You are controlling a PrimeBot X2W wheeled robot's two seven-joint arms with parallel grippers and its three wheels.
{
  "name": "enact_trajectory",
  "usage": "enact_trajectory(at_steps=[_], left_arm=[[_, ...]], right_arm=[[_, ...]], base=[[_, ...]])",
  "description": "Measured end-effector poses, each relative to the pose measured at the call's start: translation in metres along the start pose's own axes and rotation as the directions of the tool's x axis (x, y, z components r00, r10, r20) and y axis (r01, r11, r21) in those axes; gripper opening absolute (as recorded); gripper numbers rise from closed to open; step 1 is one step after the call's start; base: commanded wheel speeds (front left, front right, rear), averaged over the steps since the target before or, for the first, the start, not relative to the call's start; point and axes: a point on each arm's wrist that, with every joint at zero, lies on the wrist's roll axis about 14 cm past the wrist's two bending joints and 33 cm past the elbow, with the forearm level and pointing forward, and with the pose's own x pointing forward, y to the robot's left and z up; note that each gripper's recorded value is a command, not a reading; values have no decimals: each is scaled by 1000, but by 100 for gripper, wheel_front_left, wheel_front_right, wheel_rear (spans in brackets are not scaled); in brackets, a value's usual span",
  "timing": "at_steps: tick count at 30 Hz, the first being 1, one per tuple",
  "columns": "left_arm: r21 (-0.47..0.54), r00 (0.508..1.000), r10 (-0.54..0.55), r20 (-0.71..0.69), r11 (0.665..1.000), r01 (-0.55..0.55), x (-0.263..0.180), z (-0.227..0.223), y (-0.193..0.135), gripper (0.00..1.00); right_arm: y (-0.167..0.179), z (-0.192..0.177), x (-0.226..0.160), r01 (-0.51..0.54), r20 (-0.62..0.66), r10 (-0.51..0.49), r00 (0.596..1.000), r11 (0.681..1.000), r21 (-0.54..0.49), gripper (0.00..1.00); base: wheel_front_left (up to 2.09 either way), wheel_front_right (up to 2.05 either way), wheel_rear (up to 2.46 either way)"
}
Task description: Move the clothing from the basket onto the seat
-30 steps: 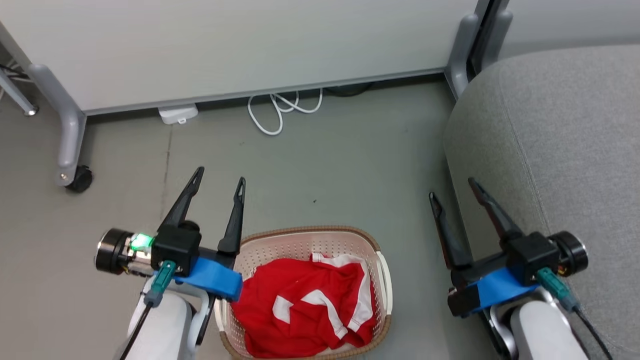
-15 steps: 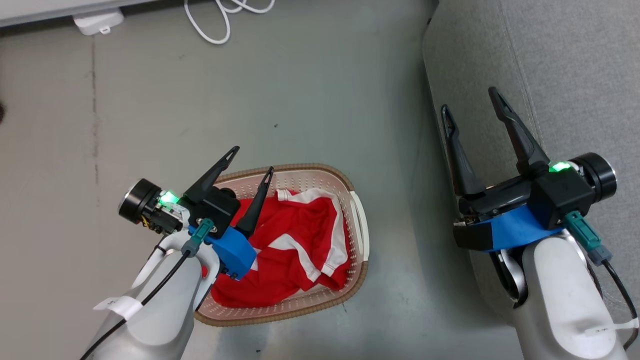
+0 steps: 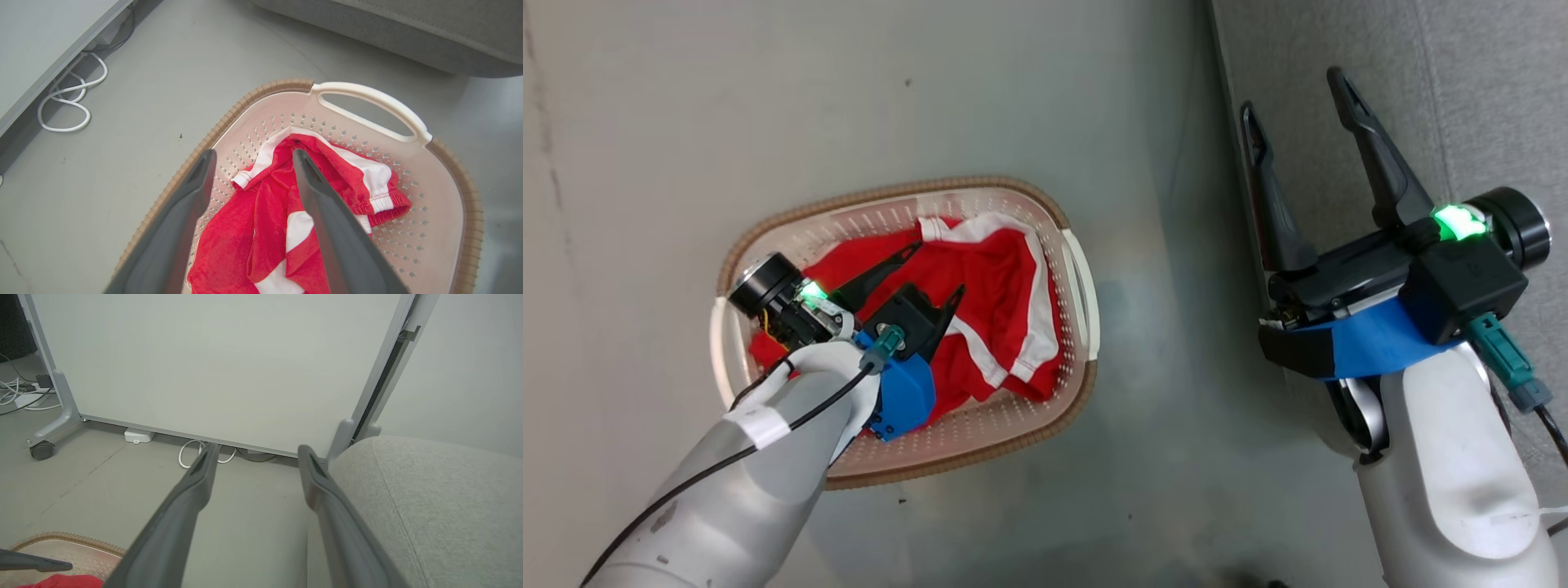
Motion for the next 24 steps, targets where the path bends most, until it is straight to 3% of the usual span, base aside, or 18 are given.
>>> enact_trajectory(at_steps=[12,24], left_arm=[[88,954,-187,-235,973,213,32,-86,-27,100],[85,894,-249,-372,950,300,57,-143,-34,100]], right_arm=[[2,-39,14,-20,-41,19,999,1000,-16,100],[2,-72,15,-27,-81,24,996,999,-31,100]], base=[[0,0,0],[0,0,0]])
